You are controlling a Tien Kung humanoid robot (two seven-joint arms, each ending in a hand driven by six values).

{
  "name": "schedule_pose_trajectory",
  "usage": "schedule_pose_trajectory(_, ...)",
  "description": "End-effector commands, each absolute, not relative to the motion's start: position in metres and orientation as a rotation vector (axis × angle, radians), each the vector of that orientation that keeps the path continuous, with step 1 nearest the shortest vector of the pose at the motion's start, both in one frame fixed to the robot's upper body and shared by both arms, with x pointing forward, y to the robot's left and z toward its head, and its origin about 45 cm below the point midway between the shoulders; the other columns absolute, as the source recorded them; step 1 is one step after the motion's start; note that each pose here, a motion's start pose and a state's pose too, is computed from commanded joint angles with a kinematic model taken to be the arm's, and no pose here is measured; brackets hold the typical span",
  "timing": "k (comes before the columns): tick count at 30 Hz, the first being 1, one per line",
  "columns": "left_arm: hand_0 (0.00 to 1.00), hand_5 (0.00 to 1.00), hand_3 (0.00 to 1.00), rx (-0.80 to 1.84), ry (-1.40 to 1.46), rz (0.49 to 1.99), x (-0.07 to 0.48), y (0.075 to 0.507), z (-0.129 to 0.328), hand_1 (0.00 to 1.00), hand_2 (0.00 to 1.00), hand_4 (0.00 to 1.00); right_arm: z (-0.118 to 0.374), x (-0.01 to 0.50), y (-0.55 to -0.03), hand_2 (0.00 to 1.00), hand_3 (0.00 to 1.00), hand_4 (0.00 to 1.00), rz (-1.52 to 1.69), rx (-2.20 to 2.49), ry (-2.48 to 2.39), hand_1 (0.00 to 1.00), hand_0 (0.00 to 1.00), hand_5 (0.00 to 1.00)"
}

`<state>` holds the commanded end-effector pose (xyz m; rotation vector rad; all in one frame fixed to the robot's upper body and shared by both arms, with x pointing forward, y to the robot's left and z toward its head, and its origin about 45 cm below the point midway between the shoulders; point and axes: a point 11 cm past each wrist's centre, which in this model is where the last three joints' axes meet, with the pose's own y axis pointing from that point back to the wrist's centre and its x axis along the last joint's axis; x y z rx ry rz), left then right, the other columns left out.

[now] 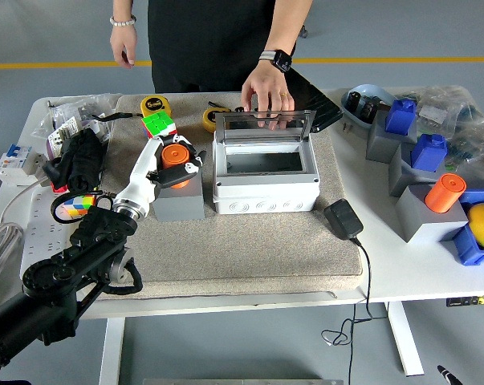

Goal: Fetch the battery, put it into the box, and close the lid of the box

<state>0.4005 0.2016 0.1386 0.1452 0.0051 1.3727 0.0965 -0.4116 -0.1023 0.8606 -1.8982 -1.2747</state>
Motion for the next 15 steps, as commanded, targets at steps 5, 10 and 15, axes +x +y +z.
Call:
schedule_pose_trajectory(5,0.218,0.002,0.136,0.138,0.018,1.373,0.4,0.202,0.138,0.13,0.168,0.002,-0.102,0.096,-0.412,0.674,0.585,0.96,-1.273,0.858,-1.9,0.68,0.704,0.508)
schedule_pose_trajectory(10,0.217,0.002,0.134,0.116,0.014,1.366,0.4,0.2,0.146,0.133,0.167,0.002,-0.102,0.096,-0.412,0.674,0.585,0.961,-1.275,0.856,-1.902,0.679,0.703,0.509)
schedule_pose_trajectory(15,0.219,0.002,0.131,0.088,-0.042,1.339,0.402,0.191,0.164,0.135,0.164,0.002,-0.103,0.096,-0.412,0.674,0.585,0.961,-1.278,0.856,-1.903,0.68,0.703,0.509)
